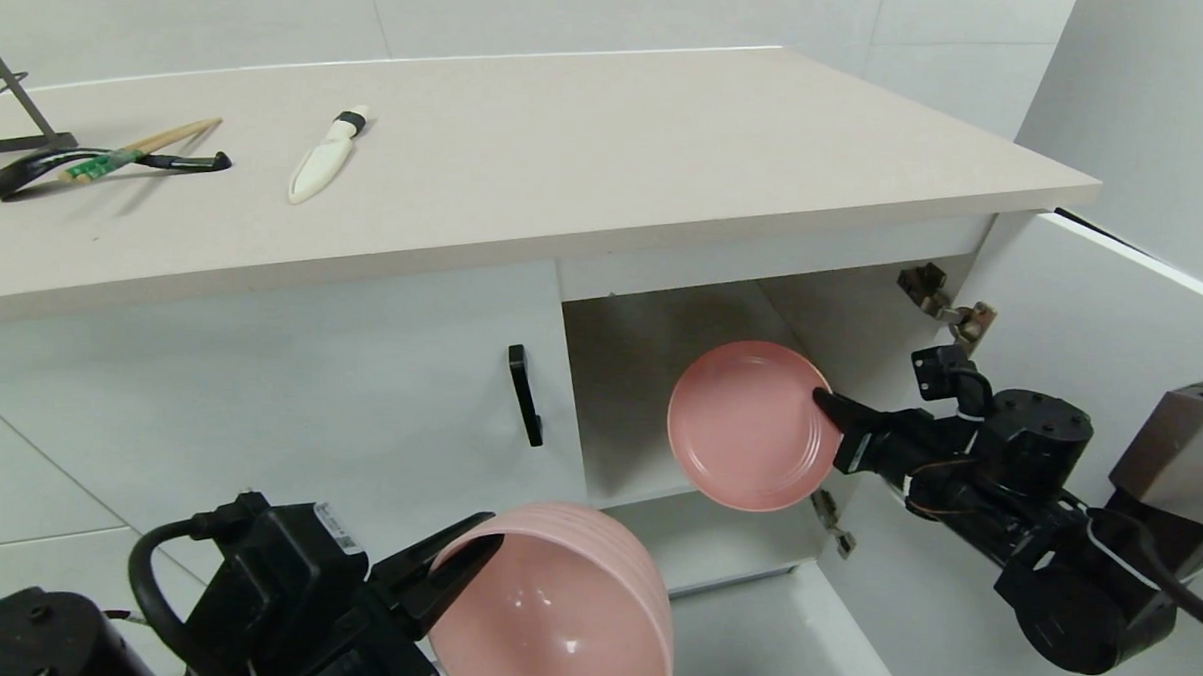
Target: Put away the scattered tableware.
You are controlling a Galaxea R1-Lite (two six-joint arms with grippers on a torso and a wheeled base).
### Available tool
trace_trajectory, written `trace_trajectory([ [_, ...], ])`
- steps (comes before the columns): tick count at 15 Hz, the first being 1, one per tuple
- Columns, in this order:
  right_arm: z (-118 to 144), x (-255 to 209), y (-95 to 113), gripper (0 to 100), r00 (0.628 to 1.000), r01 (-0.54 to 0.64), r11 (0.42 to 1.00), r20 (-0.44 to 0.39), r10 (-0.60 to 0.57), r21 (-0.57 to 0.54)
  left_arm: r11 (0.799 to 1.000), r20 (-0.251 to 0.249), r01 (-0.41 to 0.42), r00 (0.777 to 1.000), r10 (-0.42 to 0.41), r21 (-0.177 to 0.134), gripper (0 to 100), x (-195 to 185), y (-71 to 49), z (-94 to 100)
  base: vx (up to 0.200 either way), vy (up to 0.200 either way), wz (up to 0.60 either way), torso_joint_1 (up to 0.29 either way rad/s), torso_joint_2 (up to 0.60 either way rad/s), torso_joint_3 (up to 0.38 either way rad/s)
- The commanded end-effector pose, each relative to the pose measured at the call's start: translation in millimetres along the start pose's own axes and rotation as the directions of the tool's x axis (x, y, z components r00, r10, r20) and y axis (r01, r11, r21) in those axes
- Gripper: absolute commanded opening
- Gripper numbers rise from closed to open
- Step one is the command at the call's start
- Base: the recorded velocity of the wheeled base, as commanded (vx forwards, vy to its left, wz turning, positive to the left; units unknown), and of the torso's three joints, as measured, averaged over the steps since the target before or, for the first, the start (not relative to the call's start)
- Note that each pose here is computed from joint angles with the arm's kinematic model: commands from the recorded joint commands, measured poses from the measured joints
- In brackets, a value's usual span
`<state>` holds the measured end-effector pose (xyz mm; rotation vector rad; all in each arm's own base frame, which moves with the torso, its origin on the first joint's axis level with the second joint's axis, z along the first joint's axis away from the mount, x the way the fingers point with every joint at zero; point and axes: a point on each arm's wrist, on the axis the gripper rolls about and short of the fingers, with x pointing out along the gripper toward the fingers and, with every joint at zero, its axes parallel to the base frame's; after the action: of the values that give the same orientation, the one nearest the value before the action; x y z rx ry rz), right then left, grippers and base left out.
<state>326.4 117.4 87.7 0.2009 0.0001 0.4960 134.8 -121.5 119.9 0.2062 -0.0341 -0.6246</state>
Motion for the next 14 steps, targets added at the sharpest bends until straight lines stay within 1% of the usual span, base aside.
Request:
trace_trajectory([
  [1,-15.8,10.1,-4.7,0,1.000,0.012,1.000,-0.026,-0.012,0.003,1.000,-0.002,-0.001,1.000,0.001,0.000,0,0.3,0.0,-0.4,0.000,0.000,0.00,0.000,0.00,0.000],
  [3,-23.2,17.0,-7.6,0,0.999,0.022,1.000,-0.030,-0.022,0.004,1.000,0.006,-0.002,1.000,0.002,-0.001,0,-0.6,0.4,1.0,0.000,0.000,0.00,0.000,0.00,0.000],
  [6,-31.4,27.1,-10.8,0,0.999,0.022,1.000,-0.028,-0.022,0.002,1.000,0.006,-0.023,1.000,0.023,-0.002,0,-0.9,4.1,1.0,0.000,0.000,0.00,0.000,0.00,0.000],
  [7,-37.2,32.6,-11.1,0,0.999,0.018,1.000,-0.031,-0.017,0.002,0.999,0.007,-0.042,0.999,0.042,-0.003,0,-1.2,7.8,1.1,0.000,0.000,0.00,0.000,0.00,0.000],
  [8,-37.2,32.6,-11.1,0,0.999,0.018,1.000,-0.031,-0.017,0.002,0.999,0.007,-0.042,0.999,0.042,-0.003,0,-1.2,7.8,1.1,0.000,0.000,0.00,0.000,0.00,0.000],
  [9,-47.9,41.5,-12.7,0,0.999,0.011,1.000,-0.037,-0.011,0.003,0.997,0.021,-0.072,0.997,0.073,-0.006,0,-3.5,13.5,3.5,0.000,0.000,0.00,0.000,0.00,0.000],
  [11,-52.0,50.4,-11.8,0,1.000,0.000,1.000,-0.023,0.000,0.001,0.997,0.023,-0.078,0.997,0.078,-0.007,0,-3.8,14.4,3.8,0.000,0.000,0.00,0.000,0.00,0.000],
  [13,-53.8,55.6,-4.6,0,1.000,-0.022,1.000,-0.015,0.022,0.001,0.997,0.029,-0.079,0.996,0.079,-0.007,0,-4.6,14.7,4.9,0.000,0.000,0.00,0.000,0.00,0.000],
  [14,-54.5,56.0,-0.9,0,0.999,-0.031,1.000,-0.017,0.031,0.001,0.997,0.041,-0.080,0.996,0.080,-0.009,0,-6.3,14.9,7.0,0.000,0.000,0.00,0.000,0.00,0.000],
])
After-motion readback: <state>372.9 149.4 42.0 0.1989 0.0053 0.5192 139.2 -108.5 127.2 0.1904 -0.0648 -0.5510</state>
